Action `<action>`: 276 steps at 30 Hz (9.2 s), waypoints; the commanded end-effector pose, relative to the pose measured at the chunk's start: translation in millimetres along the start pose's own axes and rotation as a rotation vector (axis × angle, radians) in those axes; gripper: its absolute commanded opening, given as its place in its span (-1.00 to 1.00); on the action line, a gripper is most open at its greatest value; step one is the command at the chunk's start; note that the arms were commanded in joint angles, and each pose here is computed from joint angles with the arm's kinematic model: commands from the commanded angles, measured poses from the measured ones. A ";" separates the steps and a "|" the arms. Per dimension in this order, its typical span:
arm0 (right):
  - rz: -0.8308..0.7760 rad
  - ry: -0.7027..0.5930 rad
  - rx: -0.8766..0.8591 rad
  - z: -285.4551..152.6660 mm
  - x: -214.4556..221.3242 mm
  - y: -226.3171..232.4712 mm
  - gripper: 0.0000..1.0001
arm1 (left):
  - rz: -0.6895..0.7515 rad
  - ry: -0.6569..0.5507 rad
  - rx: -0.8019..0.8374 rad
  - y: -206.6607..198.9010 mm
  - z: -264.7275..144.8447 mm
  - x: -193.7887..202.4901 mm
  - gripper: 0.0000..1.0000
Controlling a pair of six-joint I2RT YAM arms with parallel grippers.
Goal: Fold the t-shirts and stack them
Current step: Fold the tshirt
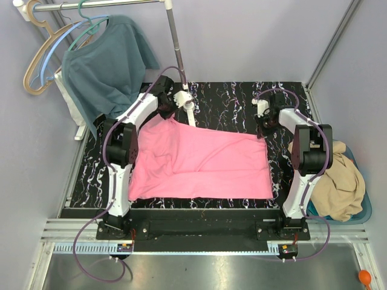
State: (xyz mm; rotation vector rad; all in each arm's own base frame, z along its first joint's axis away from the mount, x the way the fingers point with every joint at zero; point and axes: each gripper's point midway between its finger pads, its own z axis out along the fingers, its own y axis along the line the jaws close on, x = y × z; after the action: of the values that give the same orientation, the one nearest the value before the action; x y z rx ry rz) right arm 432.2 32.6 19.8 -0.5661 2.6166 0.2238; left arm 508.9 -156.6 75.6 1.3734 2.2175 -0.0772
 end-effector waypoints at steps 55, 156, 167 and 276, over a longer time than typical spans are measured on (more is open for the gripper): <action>-0.168 0.062 -0.042 -83.2 80.8 55.4 -1.00 | 0.031 0.280 -0.178 -146.5 -97.7 80.2 -0.88; -0.228 0.192 -0.025 -89.0 172.9 85.4 0.01 | 0.098 0.468 -0.125 -214.9 -91.2 167.0 -0.18; -0.249 0.064 0.033 -132.6 124.2 80.7 0.02 | 0.094 0.421 -0.159 -209.7 -100.2 160.4 -0.18; -0.224 0.088 0.035 -71.4 118.4 64.8 -0.06 | -0.104 0.094 -0.289 -146.0 -145.4 122.1 -1.00</action>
State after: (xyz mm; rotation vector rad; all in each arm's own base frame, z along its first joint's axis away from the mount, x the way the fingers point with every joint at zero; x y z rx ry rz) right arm 273.8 32.7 24.8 -0.8600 2.6526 0.1297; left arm 281.3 -97.7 91.3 1.1949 2.3164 0.1549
